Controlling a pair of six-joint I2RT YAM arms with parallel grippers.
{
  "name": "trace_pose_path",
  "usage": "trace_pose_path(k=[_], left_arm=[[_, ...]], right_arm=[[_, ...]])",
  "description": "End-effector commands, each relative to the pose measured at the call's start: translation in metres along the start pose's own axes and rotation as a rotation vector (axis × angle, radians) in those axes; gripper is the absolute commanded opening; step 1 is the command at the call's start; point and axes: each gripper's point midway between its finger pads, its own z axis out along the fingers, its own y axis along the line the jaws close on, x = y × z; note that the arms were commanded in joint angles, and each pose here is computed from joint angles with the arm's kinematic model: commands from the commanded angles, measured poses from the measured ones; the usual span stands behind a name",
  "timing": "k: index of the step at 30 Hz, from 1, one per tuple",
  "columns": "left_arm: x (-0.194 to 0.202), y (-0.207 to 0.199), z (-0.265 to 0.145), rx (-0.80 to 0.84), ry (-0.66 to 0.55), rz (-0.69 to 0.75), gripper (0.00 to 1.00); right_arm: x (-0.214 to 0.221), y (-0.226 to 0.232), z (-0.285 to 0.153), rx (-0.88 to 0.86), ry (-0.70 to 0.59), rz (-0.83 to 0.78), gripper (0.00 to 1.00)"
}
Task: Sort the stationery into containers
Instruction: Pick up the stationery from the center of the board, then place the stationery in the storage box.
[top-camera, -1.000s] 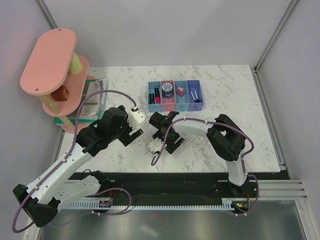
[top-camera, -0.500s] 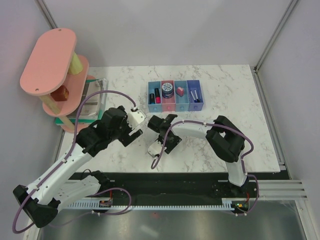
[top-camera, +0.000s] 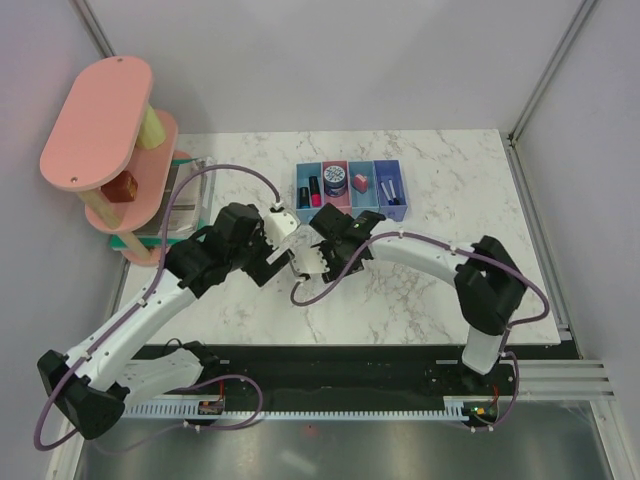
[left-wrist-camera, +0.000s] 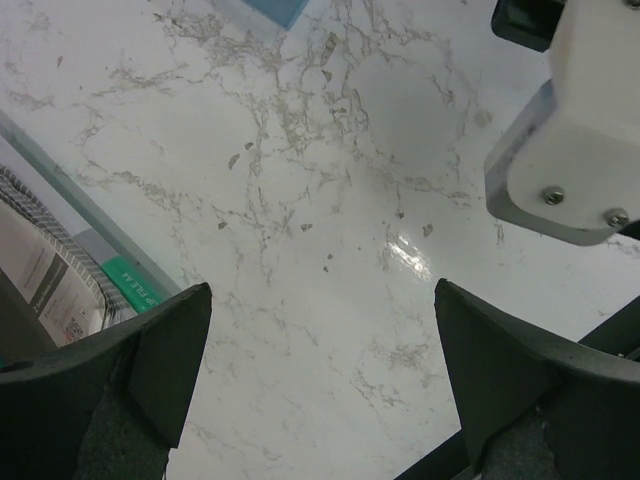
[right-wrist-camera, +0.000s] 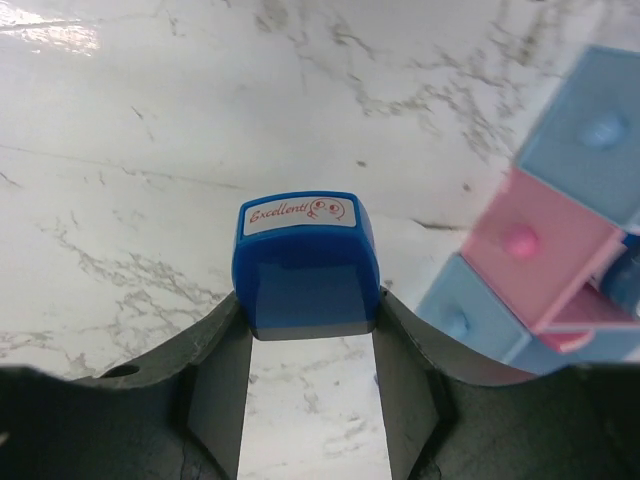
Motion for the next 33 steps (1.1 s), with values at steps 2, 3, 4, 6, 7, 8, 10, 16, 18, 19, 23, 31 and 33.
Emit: trace_pose_path(k=[2, 3, 4, 6, 7, 8, 10, 16, 18, 19, 23, 31, 33], left_arm=[[-0.051, 0.017, -0.009, 0.000, -0.128, -0.138, 1.00], [-0.054, 0.017, -0.006, 0.015, -0.130, -0.155, 1.00], [-0.060, 0.019, -0.006, 0.018, -0.143, -0.185, 1.00], [-0.065, 0.021, -0.004, 0.039, -0.159, -0.211, 1.00], [-0.066, 0.020, 0.000, 0.049, -0.155, -0.232, 1.00], [-0.072, 0.021, 0.000, 0.057, -0.170, -0.242, 0.99], [-0.081, 0.015, 0.004, 0.109, -0.186, -0.277, 0.98], [-0.115, -0.011, 0.007, 0.321, -0.228, -0.404, 0.97], [-0.123, -0.024, 0.012, 0.419, -0.216, -0.465, 0.96], [-0.129, -0.025, 0.012, 0.444, -0.225, -0.481, 0.96], [-0.145, -0.025, 0.018, 0.514, -0.239, -0.542, 0.94], [-0.174, -0.031, 0.035, 0.661, -0.236, -0.603, 0.87], [-0.176, -0.031, 0.040, 0.675, -0.229, -0.613, 0.87]], right_arm=[[-0.005, -0.008, -0.053, 0.120, -0.079, 0.113, 0.30], [-0.003, -0.006, -0.056, 0.122, -0.078, 0.128, 0.30], [-0.001, -0.004, -0.062, 0.133, -0.081, 0.133, 0.30], [0.001, 0.000, -0.068, 0.140, -0.079, 0.139, 0.30], [0.002, 0.001, -0.074, 0.152, -0.087, 0.151, 0.30], [0.005, 0.000, -0.079, 0.171, -0.073, 0.159, 0.30], [0.006, -0.004, -0.092, 0.211, -0.082, 0.190, 0.30], [0.016, -0.031, -0.124, 0.387, -0.113, 0.287, 0.30], [0.017, -0.042, -0.131, 0.442, -0.133, 0.329, 0.30], [0.018, -0.048, -0.136, 0.466, -0.134, 0.345, 0.30], [0.019, -0.062, -0.149, 0.542, -0.166, 0.405, 0.30], [0.018, -0.079, -0.167, 0.625, -0.195, 0.474, 0.30], [0.017, -0.082, -0.168, 0.630, -0.199, 0.479, 0.30]])
